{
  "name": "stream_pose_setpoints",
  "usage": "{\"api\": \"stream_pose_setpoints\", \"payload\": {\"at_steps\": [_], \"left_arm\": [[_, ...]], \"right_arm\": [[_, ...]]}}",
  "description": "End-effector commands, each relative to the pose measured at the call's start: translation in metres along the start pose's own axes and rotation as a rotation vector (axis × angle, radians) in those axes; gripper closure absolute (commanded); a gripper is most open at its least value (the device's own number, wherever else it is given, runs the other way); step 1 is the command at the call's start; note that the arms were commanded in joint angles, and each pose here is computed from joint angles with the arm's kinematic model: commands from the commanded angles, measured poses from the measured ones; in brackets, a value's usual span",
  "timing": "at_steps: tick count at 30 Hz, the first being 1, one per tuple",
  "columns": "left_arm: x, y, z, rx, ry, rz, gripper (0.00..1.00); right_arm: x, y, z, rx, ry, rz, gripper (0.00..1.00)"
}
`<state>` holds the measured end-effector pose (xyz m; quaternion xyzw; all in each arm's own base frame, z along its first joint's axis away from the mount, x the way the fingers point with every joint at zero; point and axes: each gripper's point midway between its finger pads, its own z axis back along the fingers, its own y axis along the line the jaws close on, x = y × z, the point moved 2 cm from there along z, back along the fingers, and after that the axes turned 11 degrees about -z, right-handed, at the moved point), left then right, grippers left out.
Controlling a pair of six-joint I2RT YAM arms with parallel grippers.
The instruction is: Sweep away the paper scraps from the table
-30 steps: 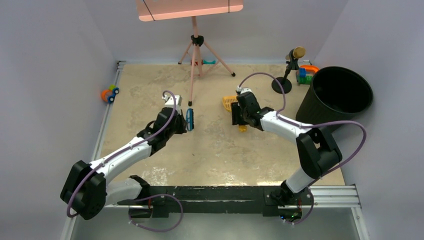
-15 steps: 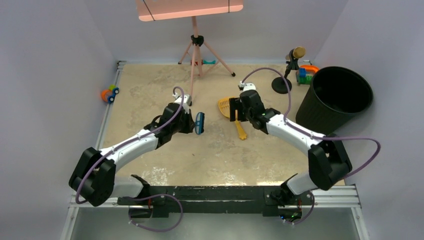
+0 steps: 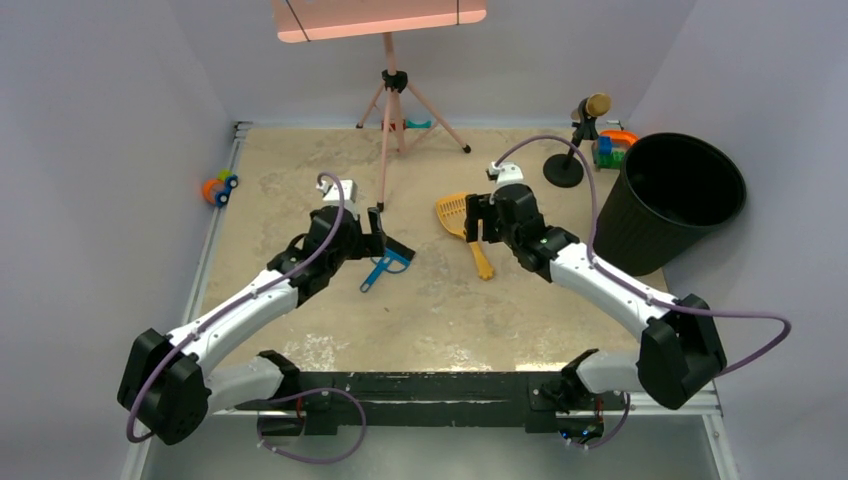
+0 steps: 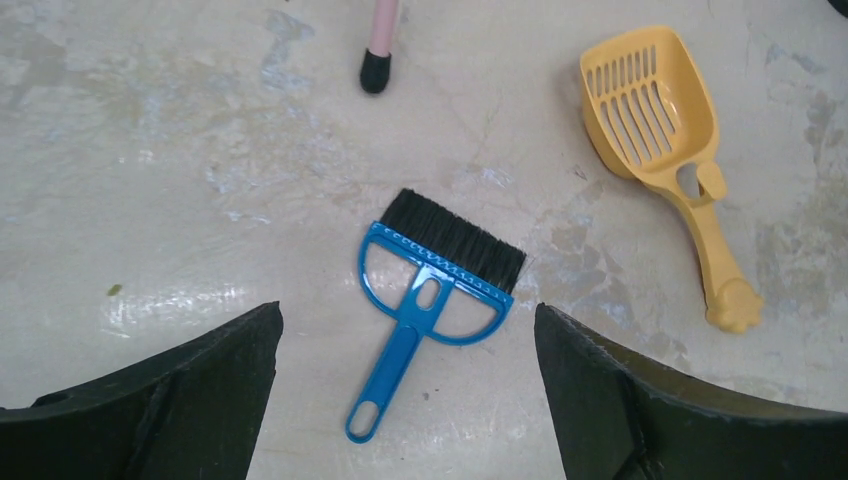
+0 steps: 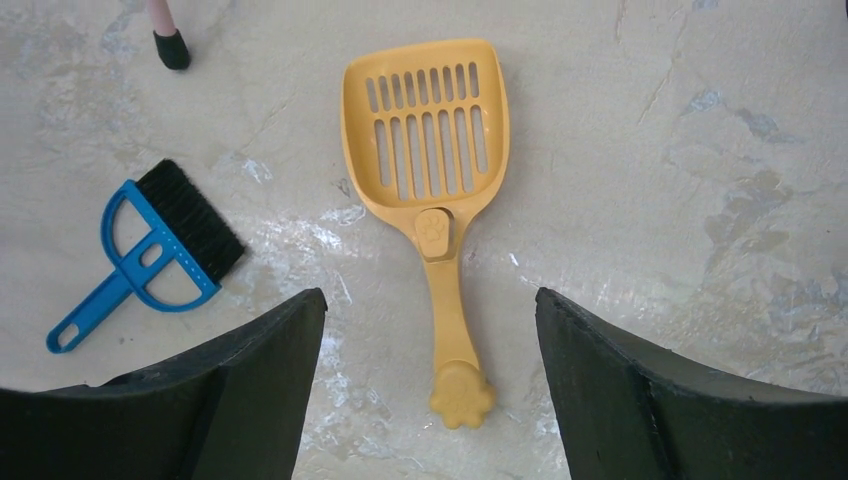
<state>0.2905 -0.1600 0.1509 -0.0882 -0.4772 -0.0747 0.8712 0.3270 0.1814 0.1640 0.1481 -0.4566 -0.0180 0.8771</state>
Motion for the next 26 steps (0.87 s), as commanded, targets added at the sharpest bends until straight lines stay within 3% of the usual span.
{"api": "stream_pose_setpoints", "payload": {"at_steps": [1, 8, 14, 19, 26], "left_arm": [[0.012, 0.022, 0.012, 0.118, -0.075, 0.029, 0.01], [0.026, 0.027, 0.047, 0.041, -0.333, 0.047, 0.01], [0.025, 0.038, 0.069, 0.039, -0.476, 0.097, 0.0], [0.027, 0.04, 0.074, 0.039, -0.506, 0.105, 0.01], [0.027, 0.041, 0.068, 0.067, -0.468, 0.114, 0.01]], "right_arm": [[0.028, 0.012, 0.021, 0.086, -0.127, -0.013, 0.2], [0.057, -0.004, 0.067, 0.089, -0.368, -0.115, 0.21], [0.057, -0.022, 0.105, 0.138, -0.542, -0.176, 0.21], [0.052, -0.026, 0.125, 0.205, -0.63, -0.182, 0.21], [0.052, -0.03, 0.121, 0.155, -0.59, -0.193, 0.22]]}}
